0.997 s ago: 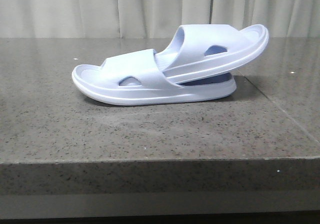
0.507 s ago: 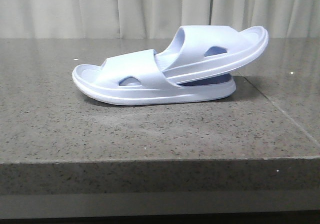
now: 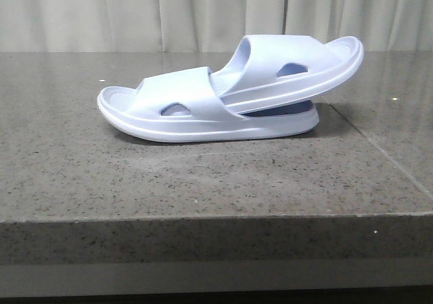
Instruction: Insert blue slippers together front up
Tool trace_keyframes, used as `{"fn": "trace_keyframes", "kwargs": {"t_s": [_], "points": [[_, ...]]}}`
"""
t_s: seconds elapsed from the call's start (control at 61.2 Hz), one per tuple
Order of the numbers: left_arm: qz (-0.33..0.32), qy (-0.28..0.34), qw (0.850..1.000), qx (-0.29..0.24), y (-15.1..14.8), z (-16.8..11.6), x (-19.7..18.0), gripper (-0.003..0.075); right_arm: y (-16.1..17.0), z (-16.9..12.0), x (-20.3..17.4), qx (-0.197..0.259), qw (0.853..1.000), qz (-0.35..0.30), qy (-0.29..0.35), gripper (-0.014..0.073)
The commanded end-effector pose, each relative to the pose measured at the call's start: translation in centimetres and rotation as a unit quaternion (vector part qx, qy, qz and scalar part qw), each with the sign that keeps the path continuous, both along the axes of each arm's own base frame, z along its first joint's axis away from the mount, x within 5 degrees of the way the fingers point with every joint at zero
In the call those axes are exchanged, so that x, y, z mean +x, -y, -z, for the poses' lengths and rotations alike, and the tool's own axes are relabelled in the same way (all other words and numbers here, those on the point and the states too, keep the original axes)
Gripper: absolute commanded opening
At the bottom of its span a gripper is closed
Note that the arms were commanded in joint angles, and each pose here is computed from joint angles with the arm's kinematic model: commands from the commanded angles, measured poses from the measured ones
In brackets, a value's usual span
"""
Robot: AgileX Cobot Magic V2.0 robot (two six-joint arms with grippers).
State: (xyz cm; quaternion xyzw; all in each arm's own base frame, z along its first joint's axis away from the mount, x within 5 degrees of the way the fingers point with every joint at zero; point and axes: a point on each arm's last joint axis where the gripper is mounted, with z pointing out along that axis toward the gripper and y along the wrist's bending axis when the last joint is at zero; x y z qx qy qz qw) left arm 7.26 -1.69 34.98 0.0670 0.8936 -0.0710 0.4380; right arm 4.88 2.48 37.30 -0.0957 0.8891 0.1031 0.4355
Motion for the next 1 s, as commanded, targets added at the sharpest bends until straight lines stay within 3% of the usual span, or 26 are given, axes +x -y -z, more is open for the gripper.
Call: {"fn": "trace_keyframes", "kwargs": {"t_s": [0.0,0.18,0.278,0.98], "points": [[-0.009,0.043,0.999,-0.014,0.01,-1.25,0.37,0.0137,0.04,-0.93,0.37,0.005,0.999,0.006,0.036,0.0144],[-0.01,0.044,0.999,-0.014,0.0,-1.28,0.39,-0.002,0.03,-0.92,0.36,0.005,0.999,0.006,0.036,-0.0053],[-0.012,0.053,0.998,-0.015,-0.02,-1.42,0.48,-0.002,0.03,-0.9,0.34,0.005,0.999,0.006,0.034,-0.0122],[-0.013,0.061,0.998,-0.016,-0.03,-1.55,0.56,-0.002,0.05,-0.99,0.41,0.006,0.999,0.007,0.04,-0.0118]]}}
